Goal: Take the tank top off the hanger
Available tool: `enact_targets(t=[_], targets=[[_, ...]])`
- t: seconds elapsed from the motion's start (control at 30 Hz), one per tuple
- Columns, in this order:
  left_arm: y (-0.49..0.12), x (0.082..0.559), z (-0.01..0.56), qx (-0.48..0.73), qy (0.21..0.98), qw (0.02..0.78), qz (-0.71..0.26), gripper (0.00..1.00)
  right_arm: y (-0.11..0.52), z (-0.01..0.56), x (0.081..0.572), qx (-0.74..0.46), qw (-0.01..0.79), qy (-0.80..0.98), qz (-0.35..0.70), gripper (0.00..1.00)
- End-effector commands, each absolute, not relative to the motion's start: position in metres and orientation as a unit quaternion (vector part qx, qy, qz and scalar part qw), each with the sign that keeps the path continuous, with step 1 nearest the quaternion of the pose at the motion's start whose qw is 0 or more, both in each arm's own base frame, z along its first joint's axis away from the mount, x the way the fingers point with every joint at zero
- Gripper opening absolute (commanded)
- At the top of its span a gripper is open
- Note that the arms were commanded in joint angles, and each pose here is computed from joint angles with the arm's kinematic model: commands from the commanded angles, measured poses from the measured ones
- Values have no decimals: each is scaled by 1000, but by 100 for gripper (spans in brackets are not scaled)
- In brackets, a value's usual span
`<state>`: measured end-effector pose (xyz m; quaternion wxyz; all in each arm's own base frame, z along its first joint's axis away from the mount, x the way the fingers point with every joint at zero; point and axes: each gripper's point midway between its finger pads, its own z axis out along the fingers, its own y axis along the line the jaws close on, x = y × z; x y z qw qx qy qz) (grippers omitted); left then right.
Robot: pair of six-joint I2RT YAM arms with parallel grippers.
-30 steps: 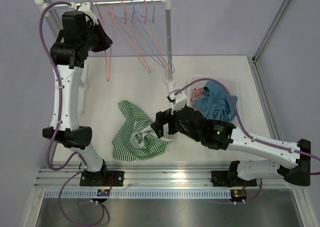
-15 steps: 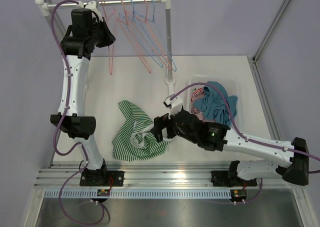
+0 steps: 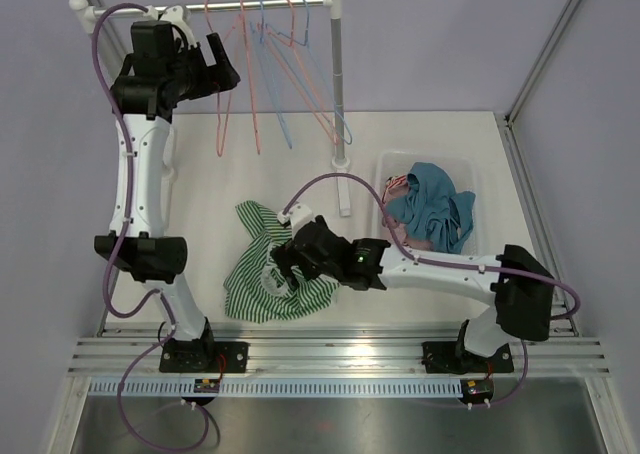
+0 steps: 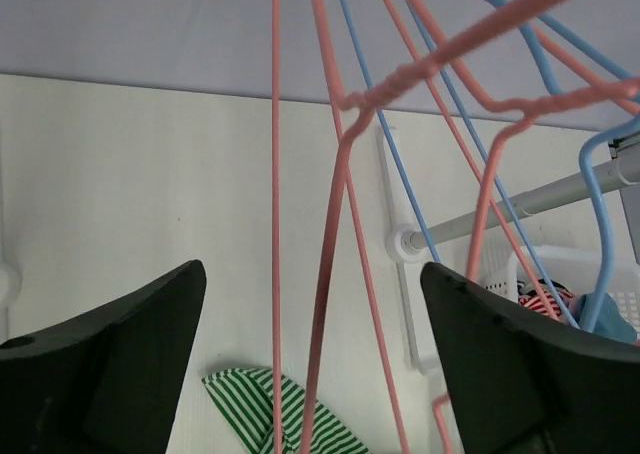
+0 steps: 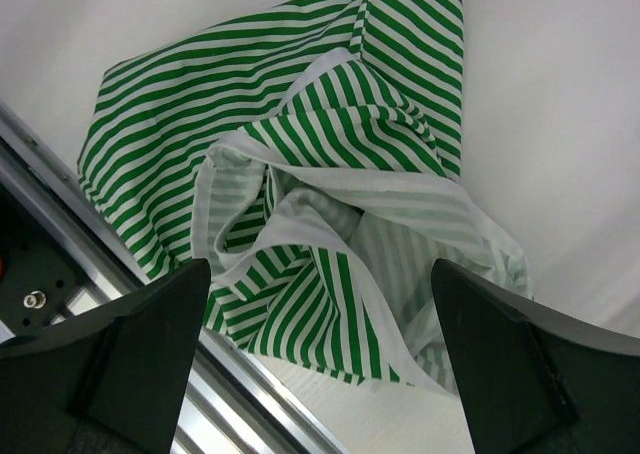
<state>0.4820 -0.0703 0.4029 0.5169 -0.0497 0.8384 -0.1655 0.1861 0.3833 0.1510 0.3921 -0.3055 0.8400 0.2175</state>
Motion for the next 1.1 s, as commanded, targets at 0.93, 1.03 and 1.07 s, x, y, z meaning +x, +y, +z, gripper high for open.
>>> enact_targets(t=[0.93, 1.03, 1.07], targets=[[-12, 230, 282, -110, 789, 600, -73, 99, 407, 29, 214, -375, 331, 863, 66, 0], [-13, 229, 261, -108, 799, 587, -72, 99, 400, 83, 223, -346, 380, 854, 82, 0], [-15, 230, 259, -106, 801, 585, -75, 99, 397, 95, 225, -339, 387, 853, 87, 0]])
